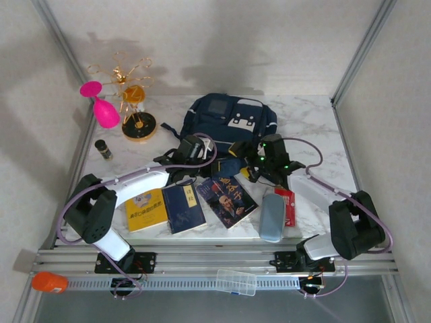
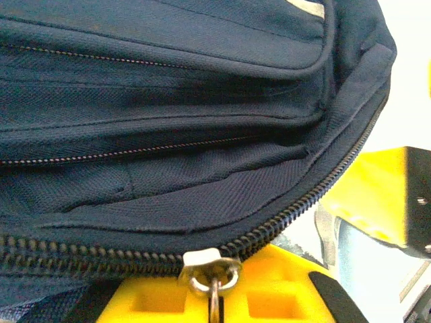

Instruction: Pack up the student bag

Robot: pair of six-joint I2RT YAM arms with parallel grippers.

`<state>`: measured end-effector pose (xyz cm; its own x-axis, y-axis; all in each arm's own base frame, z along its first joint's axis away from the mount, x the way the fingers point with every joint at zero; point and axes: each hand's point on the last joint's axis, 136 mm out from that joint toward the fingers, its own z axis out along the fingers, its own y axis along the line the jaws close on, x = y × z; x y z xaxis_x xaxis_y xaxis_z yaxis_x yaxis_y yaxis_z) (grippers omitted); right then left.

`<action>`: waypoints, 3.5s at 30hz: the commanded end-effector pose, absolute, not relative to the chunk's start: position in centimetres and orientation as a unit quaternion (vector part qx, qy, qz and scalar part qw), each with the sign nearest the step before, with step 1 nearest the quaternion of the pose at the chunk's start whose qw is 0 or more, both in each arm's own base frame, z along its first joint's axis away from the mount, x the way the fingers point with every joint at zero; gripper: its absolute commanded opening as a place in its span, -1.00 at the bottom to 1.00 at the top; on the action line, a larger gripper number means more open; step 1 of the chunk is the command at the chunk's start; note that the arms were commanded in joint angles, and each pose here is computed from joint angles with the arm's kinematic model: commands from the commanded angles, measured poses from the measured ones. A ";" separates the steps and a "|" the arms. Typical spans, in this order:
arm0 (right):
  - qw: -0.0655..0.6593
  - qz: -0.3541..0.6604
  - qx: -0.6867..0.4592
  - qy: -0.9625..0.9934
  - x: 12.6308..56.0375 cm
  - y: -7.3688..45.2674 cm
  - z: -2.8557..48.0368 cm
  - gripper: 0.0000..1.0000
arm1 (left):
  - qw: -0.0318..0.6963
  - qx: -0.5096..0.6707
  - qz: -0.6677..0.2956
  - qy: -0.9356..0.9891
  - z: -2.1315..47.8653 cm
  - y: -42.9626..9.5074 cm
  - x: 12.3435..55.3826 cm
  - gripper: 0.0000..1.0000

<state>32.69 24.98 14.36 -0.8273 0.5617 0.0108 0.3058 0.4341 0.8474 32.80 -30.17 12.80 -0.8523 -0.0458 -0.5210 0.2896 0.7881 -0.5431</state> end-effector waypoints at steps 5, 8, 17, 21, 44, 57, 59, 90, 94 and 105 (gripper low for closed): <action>0.226 0.467 0.297 0.802 37.8 26.0 15.4 0.31 | 0.303 0.080 -0.362 0.878 16.5 -33.4 33.4 -1.00; 0.242 0.446 0.260 0.821 38.9 26.7 15.3 -0.16 | 0.302 0.077 -0.363 0.878 16.6 -33.6 33.4 -1.00; 0.277 0.346 0.116 0.889 39.6 21.6 14.1 -1.00 | 0.313 0.062 -0.285 0.904 15.7 -28.8 32.5 -1.00; 0.290 0.325 0.114 0.893 40.3 16.4 14.2 -1.00 | 0.303 0.033 -0.263 0.915 14.0 -24.3 33.0 -1.00; 0.155 0.408 0.283 0.854 33.3 20.6 15.6 0.97 | 0.326 0.037 -0.335 0.883 16.3 -30.2 34.8 -1.00; 0.188 0.402 0.288 0.848 38.9 24.9 13.7 0.25 | 0.311 0.066 -0.359 0.878 17.1 -33.5 33.2 -1.00; 0.197 0.379 0.281 0.860 39.3 23.9 13.2 -0.11 | 0.314 0.071 -0.350 0.880 17.2 -33.1 33.0 -1.00; 0.308 0.260 0.200 0.893 39.9 12.4 18.7 -1.00 | 0.290 -0.008 -0.176 0.941 11.2 -14.5 42.1 -1.00; 0.299 0.284 0.172 0.895 40.0 13.6 18.9 -1.00 | 0.306 -0.027 -0.153 0.939 10.9 -13.0 44.4 -1.00; 0.275 0.304 0.101 0.907 40.5 15.8 18.1 -1.00 | 0.339 -0.106 -0.123 0.927 8.5 -10.5 51.5 -1.00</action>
